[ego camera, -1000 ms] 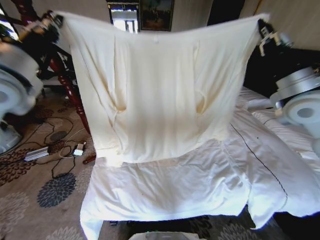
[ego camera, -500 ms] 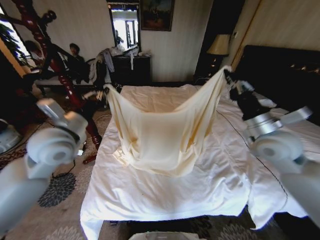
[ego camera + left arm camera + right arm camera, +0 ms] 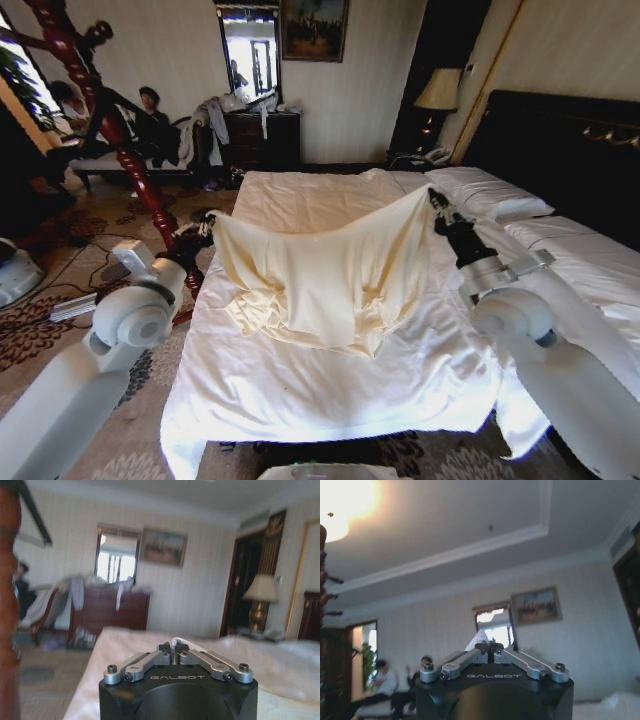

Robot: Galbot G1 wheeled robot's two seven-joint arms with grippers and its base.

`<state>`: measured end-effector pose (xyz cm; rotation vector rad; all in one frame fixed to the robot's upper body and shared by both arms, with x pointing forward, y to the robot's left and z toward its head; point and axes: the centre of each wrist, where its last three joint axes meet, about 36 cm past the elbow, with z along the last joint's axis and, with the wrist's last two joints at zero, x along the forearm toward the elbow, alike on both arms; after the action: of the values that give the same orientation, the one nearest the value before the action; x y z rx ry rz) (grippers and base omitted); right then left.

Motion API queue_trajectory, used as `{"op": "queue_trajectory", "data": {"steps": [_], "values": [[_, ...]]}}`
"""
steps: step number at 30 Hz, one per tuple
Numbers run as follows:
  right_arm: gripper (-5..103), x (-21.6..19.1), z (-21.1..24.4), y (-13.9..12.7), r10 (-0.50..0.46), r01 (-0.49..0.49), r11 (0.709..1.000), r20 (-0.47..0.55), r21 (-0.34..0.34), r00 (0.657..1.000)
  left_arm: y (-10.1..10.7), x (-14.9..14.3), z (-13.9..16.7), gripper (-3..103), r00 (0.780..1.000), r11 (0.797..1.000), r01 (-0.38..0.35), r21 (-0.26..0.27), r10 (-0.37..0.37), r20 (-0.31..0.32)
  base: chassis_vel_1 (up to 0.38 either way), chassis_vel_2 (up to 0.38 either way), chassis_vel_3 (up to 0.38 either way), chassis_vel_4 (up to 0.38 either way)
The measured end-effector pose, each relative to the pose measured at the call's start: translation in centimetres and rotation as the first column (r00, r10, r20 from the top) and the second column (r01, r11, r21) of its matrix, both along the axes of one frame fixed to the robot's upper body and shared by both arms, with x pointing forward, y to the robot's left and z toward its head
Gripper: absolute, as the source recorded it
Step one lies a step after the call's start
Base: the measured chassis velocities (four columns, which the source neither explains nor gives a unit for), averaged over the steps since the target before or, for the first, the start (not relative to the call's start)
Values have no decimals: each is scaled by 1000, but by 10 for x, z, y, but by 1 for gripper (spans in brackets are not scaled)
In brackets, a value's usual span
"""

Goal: Pick up the clothes from the bed and hang them on the clothes hanger.

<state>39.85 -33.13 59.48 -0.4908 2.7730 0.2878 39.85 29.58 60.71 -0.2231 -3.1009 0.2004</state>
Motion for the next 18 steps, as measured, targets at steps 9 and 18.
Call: {"op": "queue_trajectory", "data": {"steps": [9,18], "values": [[0,-22,15,19,95,-90,995,-98,53,991,4,-1,-1,36,952,998,58,-1,-56,-301,0,0,0,0],[0,-30,30,27,118,-107,991,-166,76,979,16,6,-4,69,837,997,-75,2,64,-544,0,0,0,0]]}}
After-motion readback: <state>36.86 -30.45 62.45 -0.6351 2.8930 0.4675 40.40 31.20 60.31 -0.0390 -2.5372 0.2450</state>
